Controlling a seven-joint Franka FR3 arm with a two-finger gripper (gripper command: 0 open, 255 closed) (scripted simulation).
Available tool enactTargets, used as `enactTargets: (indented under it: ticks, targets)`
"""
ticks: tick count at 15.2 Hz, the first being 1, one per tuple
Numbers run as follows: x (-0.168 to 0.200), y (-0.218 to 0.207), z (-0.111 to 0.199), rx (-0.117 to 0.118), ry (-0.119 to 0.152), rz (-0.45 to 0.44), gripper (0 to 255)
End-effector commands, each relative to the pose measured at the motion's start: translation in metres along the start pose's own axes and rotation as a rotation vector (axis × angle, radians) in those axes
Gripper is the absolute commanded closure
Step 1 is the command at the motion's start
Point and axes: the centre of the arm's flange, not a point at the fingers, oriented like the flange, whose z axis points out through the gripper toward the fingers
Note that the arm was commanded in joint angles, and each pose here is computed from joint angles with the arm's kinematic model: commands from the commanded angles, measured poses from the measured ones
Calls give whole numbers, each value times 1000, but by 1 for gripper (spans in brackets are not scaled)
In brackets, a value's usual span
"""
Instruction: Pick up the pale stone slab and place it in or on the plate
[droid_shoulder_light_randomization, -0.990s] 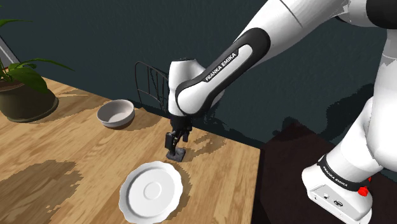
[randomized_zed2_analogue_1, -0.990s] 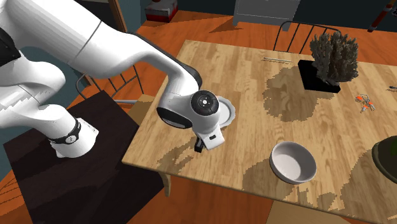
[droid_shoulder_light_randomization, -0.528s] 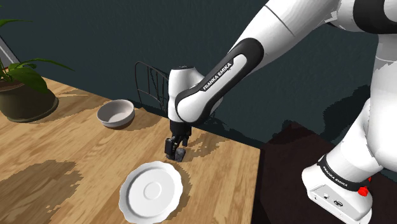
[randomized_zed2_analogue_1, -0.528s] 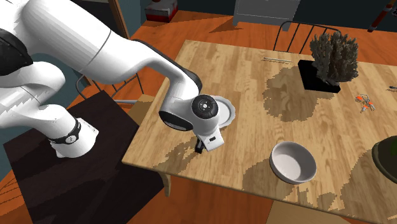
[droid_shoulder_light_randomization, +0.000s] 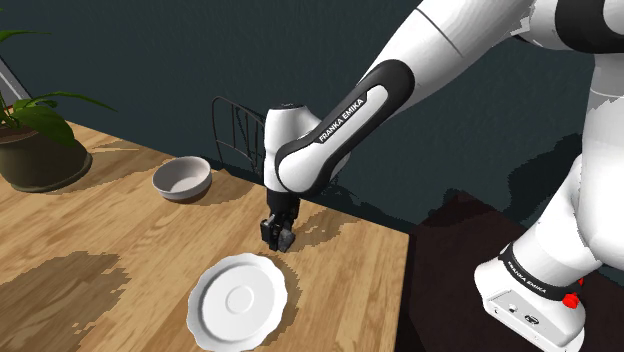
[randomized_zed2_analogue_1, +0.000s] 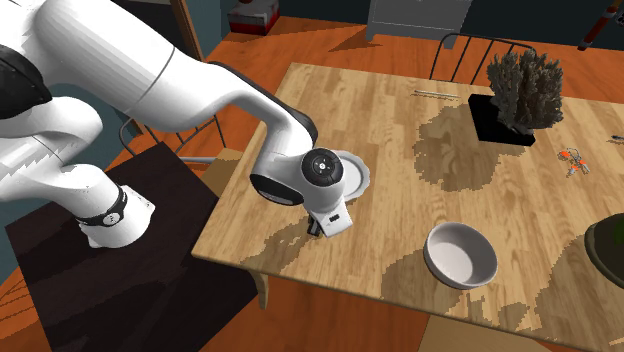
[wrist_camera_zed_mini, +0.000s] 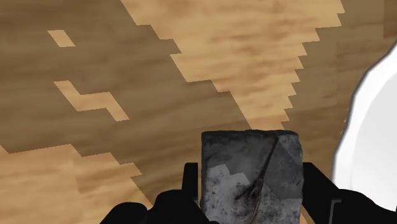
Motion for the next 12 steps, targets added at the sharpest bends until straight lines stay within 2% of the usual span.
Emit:
enactTargets:
  ticks: [1, 6, 12]
  targets:
    - [0, 1, 0, -1, -1, 1, 255]
    - [0, 1, 1, -1, -1, 1, 255]
    - [-2, -7, -30, -1, -1, 1, 255]
